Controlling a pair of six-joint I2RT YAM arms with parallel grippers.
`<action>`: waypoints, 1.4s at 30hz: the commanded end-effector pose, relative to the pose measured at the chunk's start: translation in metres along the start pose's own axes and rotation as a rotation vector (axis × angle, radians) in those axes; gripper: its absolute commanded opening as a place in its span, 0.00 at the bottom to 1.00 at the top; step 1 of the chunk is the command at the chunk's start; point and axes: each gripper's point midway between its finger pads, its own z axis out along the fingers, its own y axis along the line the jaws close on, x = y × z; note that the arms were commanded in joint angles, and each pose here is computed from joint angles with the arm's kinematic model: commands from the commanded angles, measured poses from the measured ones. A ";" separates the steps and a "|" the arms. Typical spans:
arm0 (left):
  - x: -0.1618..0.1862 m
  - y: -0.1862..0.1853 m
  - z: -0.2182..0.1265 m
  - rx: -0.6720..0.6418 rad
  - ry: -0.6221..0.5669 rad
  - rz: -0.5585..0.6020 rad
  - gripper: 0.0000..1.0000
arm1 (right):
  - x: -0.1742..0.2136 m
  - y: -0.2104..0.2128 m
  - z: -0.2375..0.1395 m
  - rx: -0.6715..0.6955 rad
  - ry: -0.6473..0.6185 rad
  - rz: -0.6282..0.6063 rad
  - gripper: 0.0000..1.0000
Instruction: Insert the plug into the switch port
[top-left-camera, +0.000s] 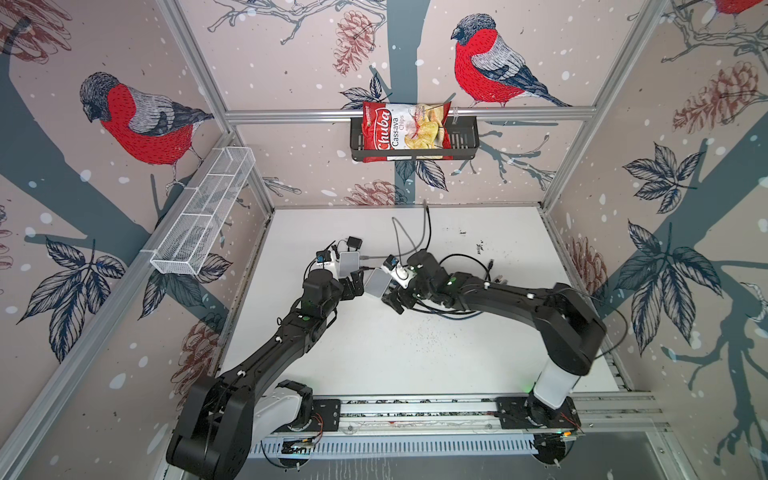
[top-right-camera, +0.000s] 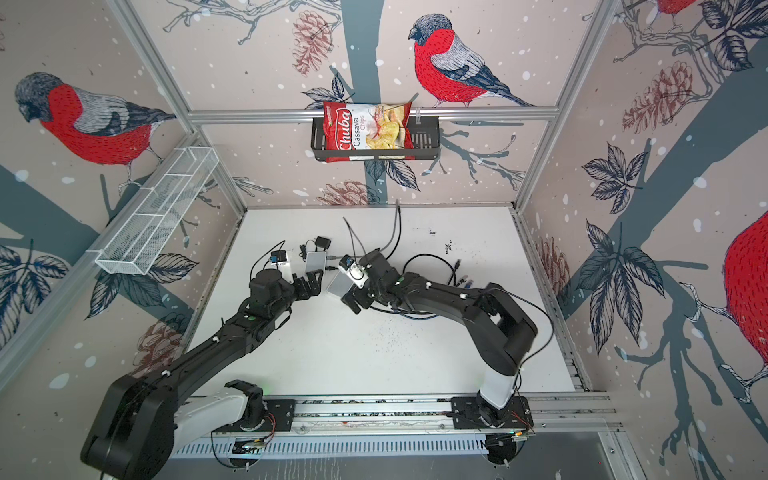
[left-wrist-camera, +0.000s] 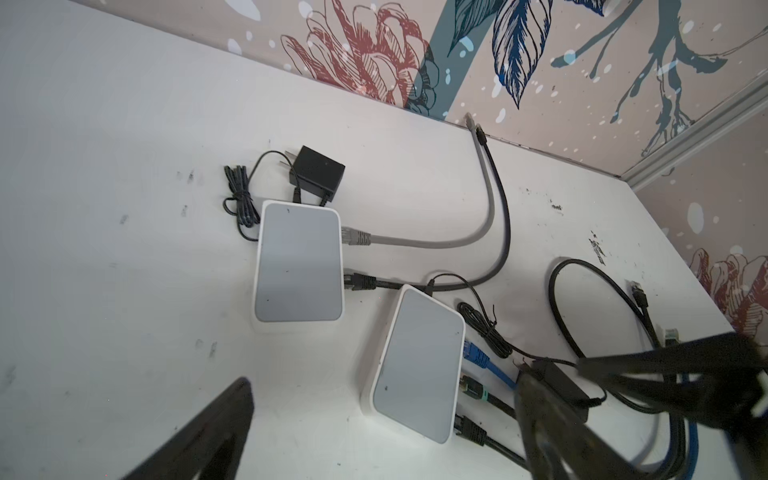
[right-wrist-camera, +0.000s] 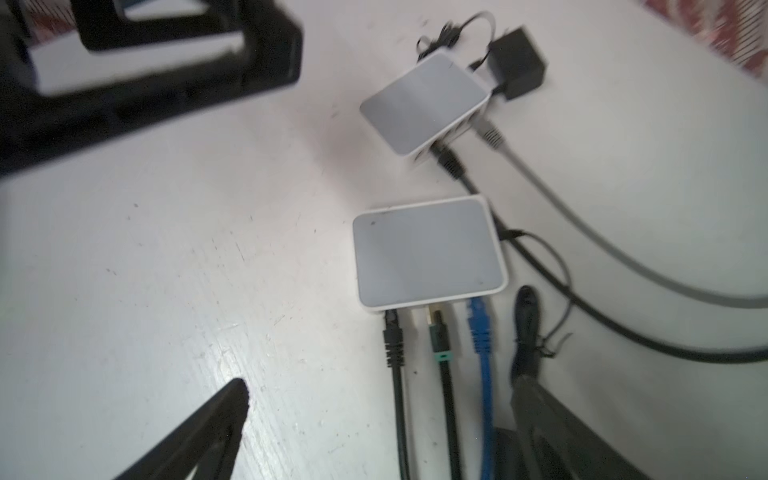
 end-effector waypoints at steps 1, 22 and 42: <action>-0.012 0.015 -0.009 -0.097 -0.045 0.052 0.97 | -0.026 -0.040 -0.031 0.105 -0.111 0.079 0.99; -0.012 0.119 -0.054 -0.465 -0.378 0.218 0.96 | 0.177 -0.276 -0.196 0.896 -0.311 0.512 0.99; -0.032 0.128 -0.010 -0.445 -0.478 0.289 0.96 | 0.199 -0.264 -0.230 1.038 -0.500 0.500 0.99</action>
